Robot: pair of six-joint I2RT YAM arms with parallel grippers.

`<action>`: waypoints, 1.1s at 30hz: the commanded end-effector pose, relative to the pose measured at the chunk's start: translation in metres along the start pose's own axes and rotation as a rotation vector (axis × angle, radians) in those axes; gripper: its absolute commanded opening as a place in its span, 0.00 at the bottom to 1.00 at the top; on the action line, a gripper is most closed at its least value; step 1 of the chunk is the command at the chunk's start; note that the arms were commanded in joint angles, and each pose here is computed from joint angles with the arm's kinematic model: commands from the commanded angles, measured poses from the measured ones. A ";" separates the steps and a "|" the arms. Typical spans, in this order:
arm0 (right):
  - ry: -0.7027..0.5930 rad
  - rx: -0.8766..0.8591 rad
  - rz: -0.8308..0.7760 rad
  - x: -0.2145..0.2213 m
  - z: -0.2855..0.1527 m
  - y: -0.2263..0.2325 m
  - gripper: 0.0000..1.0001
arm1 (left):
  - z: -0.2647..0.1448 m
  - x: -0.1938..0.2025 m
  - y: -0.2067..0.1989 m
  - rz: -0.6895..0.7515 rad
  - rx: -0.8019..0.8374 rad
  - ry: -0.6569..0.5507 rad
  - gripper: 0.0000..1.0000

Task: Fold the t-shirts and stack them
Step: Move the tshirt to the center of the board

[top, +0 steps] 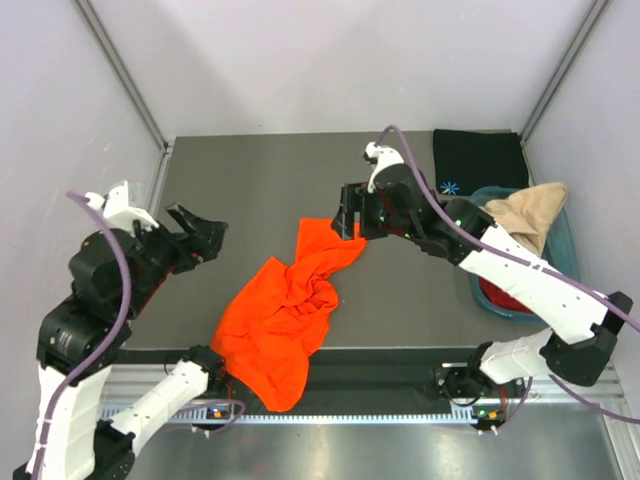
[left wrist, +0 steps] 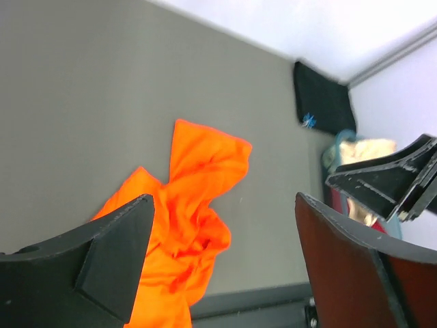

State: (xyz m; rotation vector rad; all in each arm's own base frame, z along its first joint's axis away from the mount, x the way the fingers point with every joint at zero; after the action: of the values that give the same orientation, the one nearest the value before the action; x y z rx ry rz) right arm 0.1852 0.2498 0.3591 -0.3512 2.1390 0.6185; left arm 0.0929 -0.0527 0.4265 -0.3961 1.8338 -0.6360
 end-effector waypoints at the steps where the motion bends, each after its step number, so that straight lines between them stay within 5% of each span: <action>1: -0.012 0.028 0.007 0.001 -0.027 -0.030 0.73 | 0.026 0.027 0.009 -0.004 -0.072 0.167 0.89; 6: 0.100 0.037 -0.036 0.044 -0.005 -0.058 0.67 | 0.071 0.073 0.021 -0.040 -0.152 0.412 0.83; 12: 0.212 -0.081 0.030 0.075 0.073 -0.048 0.67 | 0.113 0.126 0.043 -0.116 -0.186 0.548 0.79; 22: 0.382 0.019 0.029 0.084 0.137 -0.069 0.65 | 0.196 0.164 0.070 -0.075 -0.382 0.594 0.71; 28: 0.421 0.072 0.100 0.080 0.154 -0.119 0.68 | 0.241 0.173 0.097 0.013 -0.565 0.657 0.80; 33: 0.437 0.088 0.071 0.071 0.170 -0.145 0.72 | 0.263 0.181 0.117 0.022 -0.552 0.699 0.80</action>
State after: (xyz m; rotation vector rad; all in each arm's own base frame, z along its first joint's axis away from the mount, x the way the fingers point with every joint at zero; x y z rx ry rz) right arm 0.3065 0.2193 0.1643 -0.3216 2.6366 0.5083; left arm 0.2640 -0.1227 0.1496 -0.6198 2.7380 -0.2174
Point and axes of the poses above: each gripper's point midway between its finger pads, its own z axis out along the fingers, its own y axis along the line the jaws close on, x = y × z, the point moved 9 cm from there along -z, back along the fingers, and after that the axes turned 5 degrees about -z, right-handed, at the moved point
